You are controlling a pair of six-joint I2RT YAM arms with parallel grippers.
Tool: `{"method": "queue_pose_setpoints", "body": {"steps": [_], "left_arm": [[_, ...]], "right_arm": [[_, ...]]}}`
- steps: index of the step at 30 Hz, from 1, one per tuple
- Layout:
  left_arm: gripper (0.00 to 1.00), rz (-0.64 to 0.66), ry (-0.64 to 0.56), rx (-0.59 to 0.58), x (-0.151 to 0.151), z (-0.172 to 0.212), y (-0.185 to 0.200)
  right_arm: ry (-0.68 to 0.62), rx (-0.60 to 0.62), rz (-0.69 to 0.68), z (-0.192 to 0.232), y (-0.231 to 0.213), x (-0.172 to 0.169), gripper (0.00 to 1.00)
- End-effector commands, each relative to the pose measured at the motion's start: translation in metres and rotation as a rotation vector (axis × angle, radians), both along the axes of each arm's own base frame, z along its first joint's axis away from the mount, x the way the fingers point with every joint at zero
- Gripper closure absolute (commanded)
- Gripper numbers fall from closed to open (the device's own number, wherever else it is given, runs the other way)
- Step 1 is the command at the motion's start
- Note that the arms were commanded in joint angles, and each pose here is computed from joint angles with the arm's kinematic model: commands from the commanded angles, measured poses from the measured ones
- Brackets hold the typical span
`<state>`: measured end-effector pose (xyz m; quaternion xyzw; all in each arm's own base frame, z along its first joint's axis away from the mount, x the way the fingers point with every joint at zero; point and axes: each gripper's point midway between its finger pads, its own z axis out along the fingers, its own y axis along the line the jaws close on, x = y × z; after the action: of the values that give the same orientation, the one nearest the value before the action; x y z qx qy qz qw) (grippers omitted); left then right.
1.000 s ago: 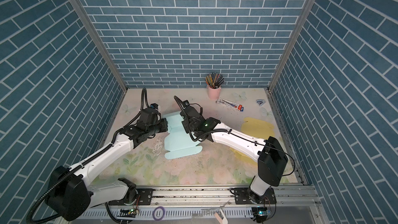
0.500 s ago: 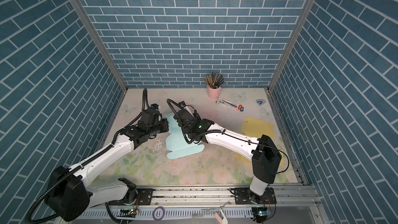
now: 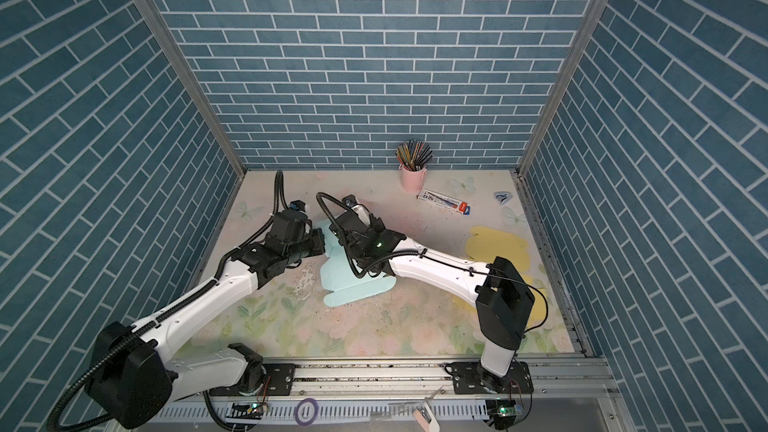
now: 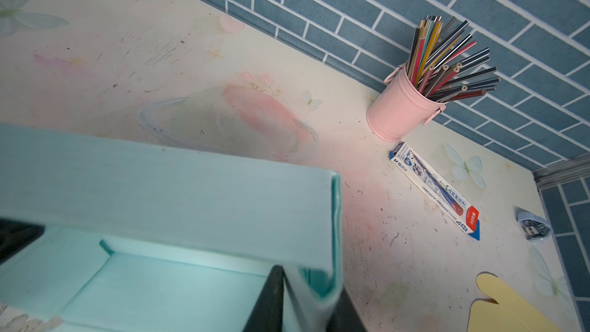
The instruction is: Fold the paper box
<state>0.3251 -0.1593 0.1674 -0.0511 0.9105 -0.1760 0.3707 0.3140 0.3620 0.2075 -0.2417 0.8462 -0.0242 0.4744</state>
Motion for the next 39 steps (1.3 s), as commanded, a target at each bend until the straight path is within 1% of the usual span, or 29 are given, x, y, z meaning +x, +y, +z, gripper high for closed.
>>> {"method": "queue_pose_setpoints", "body": {"steps": [1, 3, 7, 9, 13, 18, 21, 24, 27, 30, 35, 39], "left_arm": [[1.00, -0.040, -0.029, -0.056, -0.003, 0.011, -0.012], [1.00, -0.036, -0.030, -0.056, -0.004, 0.011, -0.011], [1.00, -0.033, -0.039, -0.058, -0.004, 0.014, -0.010], [1.00, -0.032, -0.042, -0.058, -0.004, 0.015, -0.010], [1.00, -0.030, -0.041, -0.061, -0.005, 0.013, -0.010], [1.00, -0.029, -0.044, -0.073, -0.007, 0.014, -0.010], [1.00, -0.023, -0.052, -0.077, -0.007, 0.017, -0.008], [1.00, -0.019, -0.056, -0.076, -0.008, 0.018, -0.007], [1.00, -0.017, -0.055, -0.075, -0.007, 0.016, -0.007], [1.00, -0.016, -0.055, -0.079, -0.007, 0.015, -0.007], [1.00, -0.013, -0.059, -0.078, -0.006, 0.016, -0.007], [1.00, -0.011, -0.058, -0.076, -0.006, 0.015, -0.007]], "right_arm": [[-0.024, -0.007, 0.005, -0.001, 0.013, 0.001, 0.71], [-0.030, 0.005, 0.007, 0.000, 0.016, 0.001, 0.70], [-0.038, -0.005, -0.005, -0.002, 0.013, 0.003, 0.70], [-0.044, -0.011, -0.011, -0.002, 0.012, 0.003, 0.73], [-0.056, -0.017, -0.023, -0.004, 0.011, 0.005, 0.83], [-0.064, -0.015, -0.028, -0.008, 0.014, 0.007, 0.91], [-0.071, -0.010, -0.028, -0.008, 0.015, 0.008, 0.90], [-0.074, -0.024, -0.032, -0.010, 0.015, 0.010, 0.83], [-0.080, -0.036, -0.033, -0.013, 0.016, 0.011, 0.82], [-0.084, -0.061, -0.039, -0.019, 0.016, 0.013, 0.87], [-0.102, -0.089, -0.045, -0.020, 0.016, 0.015, 1.00], [-0.138, -0.141, -0.043, -0.017, 0.018, 0.014, 1.00]]}}
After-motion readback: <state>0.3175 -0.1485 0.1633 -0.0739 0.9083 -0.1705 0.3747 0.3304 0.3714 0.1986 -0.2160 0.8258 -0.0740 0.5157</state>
